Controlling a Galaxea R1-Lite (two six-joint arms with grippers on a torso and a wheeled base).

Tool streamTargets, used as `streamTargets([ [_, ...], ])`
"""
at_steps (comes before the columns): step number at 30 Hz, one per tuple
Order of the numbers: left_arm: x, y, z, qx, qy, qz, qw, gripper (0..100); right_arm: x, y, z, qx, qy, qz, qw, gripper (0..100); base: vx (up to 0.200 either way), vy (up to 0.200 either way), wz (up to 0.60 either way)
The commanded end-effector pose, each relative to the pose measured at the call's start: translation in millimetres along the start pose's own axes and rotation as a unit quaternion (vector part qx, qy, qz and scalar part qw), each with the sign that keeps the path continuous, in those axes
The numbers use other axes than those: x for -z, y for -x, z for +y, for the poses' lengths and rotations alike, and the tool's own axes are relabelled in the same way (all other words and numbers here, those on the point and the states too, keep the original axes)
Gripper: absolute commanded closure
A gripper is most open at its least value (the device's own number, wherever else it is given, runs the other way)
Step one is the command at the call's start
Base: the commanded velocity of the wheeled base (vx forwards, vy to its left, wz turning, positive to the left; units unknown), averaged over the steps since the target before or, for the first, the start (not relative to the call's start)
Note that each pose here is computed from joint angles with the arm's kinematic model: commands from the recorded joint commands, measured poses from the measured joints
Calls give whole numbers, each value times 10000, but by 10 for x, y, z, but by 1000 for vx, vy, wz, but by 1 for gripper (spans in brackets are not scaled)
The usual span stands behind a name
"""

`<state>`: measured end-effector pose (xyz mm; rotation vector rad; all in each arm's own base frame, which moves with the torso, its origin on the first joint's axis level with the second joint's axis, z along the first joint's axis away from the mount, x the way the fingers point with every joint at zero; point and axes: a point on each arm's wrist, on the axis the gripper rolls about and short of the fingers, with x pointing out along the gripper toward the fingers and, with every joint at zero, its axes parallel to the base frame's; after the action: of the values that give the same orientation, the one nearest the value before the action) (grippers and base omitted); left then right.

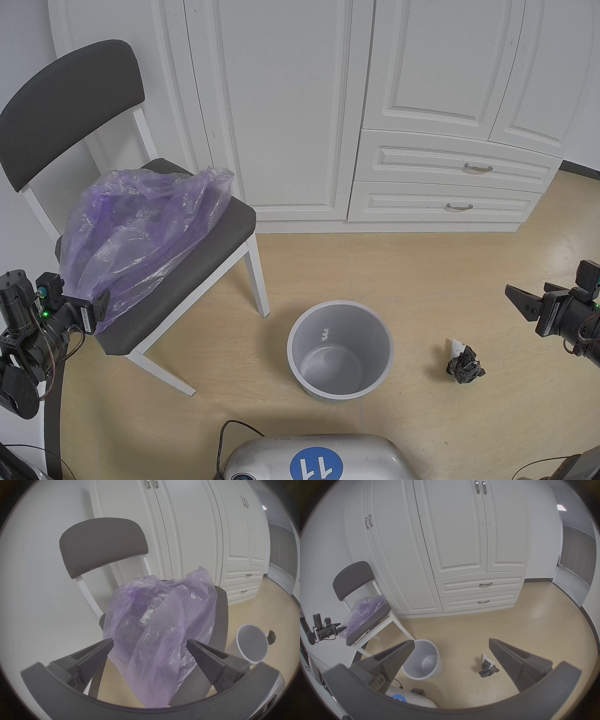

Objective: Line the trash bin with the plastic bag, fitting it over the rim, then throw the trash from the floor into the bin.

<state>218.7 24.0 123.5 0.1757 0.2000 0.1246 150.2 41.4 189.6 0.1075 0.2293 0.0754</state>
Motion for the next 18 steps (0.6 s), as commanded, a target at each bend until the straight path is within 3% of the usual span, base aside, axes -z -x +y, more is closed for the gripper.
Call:
streamTargets([
  [1, 45, -16, 16, -168, -171, 135, 9996, 0, 5, 0, 0, -1, 1, 11, 10000, 0, 0, 0, 0],
  [11, 117, -2, 37, -703, -648, 436, 9945, 0, 11, 0, -1, 4, 8, 41, 10000, 0, 0, 0, 0],
  [18, 208, -153, 46, -1117, -734, 651, 9889, 0, 0, 6, 0, -2, 0, 4, 10000, 0, 0, 0, 0],
])
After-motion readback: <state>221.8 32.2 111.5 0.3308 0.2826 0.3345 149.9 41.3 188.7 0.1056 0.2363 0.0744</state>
